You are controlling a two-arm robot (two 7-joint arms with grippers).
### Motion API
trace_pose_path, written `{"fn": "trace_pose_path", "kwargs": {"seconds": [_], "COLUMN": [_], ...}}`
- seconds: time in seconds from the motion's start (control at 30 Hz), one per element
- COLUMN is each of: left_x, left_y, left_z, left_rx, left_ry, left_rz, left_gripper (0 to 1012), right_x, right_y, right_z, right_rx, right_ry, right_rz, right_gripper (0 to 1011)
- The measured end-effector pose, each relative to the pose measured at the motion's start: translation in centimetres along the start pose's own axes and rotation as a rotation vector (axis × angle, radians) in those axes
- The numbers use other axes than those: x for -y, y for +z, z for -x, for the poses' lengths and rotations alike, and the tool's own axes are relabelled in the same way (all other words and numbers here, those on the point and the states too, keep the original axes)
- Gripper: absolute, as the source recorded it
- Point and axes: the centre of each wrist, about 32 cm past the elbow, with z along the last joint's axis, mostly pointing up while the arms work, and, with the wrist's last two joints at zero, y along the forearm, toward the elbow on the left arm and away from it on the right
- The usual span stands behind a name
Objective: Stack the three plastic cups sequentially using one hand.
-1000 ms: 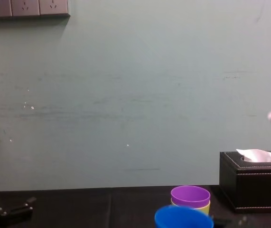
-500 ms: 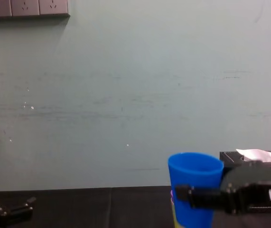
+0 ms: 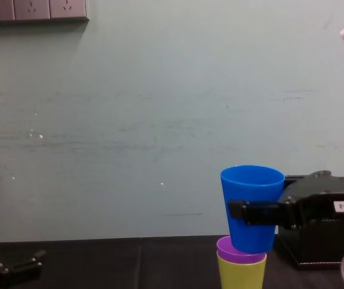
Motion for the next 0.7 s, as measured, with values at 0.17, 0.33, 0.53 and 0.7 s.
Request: {"fn": "trace_pose_path", "kwargs": {"seconds": [0.17, 0.33, 0.53, 0.7], "left_x": [0.0, 0.0, 0.0, 0.0], "left_y": [0.0, 0.0, 0.0, 0.0], "left_z": [0.00, 0.00, 0.00, 0.00], "left_rx": [0.000, 0.000, 0.000, 0.000], "left_ry": [0.000, 0.000, 0.000, 0.000], "left_rz": [0.000, 0.000, 0.000, 0.000], "left_gripper": [1010, 1010, 1010, 1010], "right_x": [-0.8, -1.6, -2.3, -3.0], "right_y": [0.1, 0.1, 0.0, 0.0], "right_z": [-0.71, -1.37, -1.83, -2.11], "right_rx": [-0.008, -0.016, -0.023, -0.025], "right_ry": [-0.013, -0.027, -0.037, -0.041], "right_rz": [0.011, 0.020, 0.029, 0.037], "right_gripper": [723, 723, 723, 723]}}
